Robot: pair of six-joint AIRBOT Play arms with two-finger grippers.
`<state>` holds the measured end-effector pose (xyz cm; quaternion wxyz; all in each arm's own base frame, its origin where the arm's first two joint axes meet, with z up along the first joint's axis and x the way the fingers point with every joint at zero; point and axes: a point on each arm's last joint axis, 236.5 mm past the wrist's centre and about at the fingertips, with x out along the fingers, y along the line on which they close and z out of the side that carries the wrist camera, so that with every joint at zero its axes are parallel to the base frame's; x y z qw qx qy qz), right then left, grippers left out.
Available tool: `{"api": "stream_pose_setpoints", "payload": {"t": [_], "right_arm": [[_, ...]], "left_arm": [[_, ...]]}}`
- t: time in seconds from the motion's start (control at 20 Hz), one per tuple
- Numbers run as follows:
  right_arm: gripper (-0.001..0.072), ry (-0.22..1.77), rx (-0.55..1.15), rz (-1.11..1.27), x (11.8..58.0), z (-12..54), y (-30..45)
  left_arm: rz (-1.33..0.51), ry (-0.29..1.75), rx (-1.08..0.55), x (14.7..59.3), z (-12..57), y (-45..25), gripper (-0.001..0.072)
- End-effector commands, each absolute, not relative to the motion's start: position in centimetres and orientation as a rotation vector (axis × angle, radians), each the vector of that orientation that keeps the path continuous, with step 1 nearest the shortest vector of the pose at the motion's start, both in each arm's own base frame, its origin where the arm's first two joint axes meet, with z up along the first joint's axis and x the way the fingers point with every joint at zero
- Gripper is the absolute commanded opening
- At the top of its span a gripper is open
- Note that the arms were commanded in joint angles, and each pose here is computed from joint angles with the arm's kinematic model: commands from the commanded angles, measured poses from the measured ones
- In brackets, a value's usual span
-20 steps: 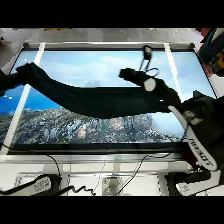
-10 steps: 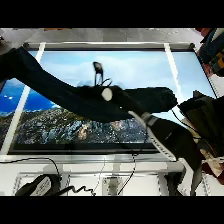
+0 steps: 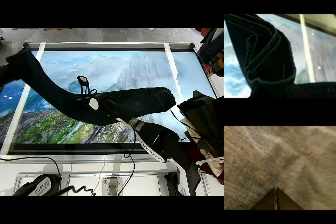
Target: Fold the clothes and pants, and hang the long-sleeved shirts on hangers.
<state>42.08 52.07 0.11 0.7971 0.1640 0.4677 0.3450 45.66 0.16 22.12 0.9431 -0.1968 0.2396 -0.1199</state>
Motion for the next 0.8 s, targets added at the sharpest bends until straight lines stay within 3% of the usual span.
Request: {"api": "stream_pose_setpoints", "payload": {"t": [0.0,0.15,0.3,0.35,0.4,0.55,0.75], "right_arm": [[0.0026,0.976,0.231,0.65,46.3,1.2,45.7],[0.0026,0.898,0.243,0.482,52.9,5.9,35.0],[0.0026,0.886,0.303,0.313,56.3,9.5,23.3],[0.0026,0.9,0.318,0.266,56.5,10.0,20.0],[0.0026,0.921,0.33,0.222,56.5,10.3,17.1],[0.0026,1.0,0.298,0.147,55.3,9.8,10.2],[0.0026,1.073,0.194,0.112,54.1,8.4,3.8]], "left_arm": [[-0.392,0.567,-0.462,46.7,19.8,-6.2,0.0028],[-0.573,0.679,-0.507,46.8,16.3,-15.9,0.0028],[-0.755,0.787,-0.557,44.6,12.7,-27.6,0.0035],[-0.805,0.806,-0.503,43.4,11.3,-30.5,0.0224],[-0.866,0.814,-0.431,42.1,10.0,-32.9,0.0691],[-0.897,0.855,-0.405,40.9,8.3,-34.8,0.0713],[-0.799,0.827,-0.397,43.9,9.8,-27.2,0.0683]]}}
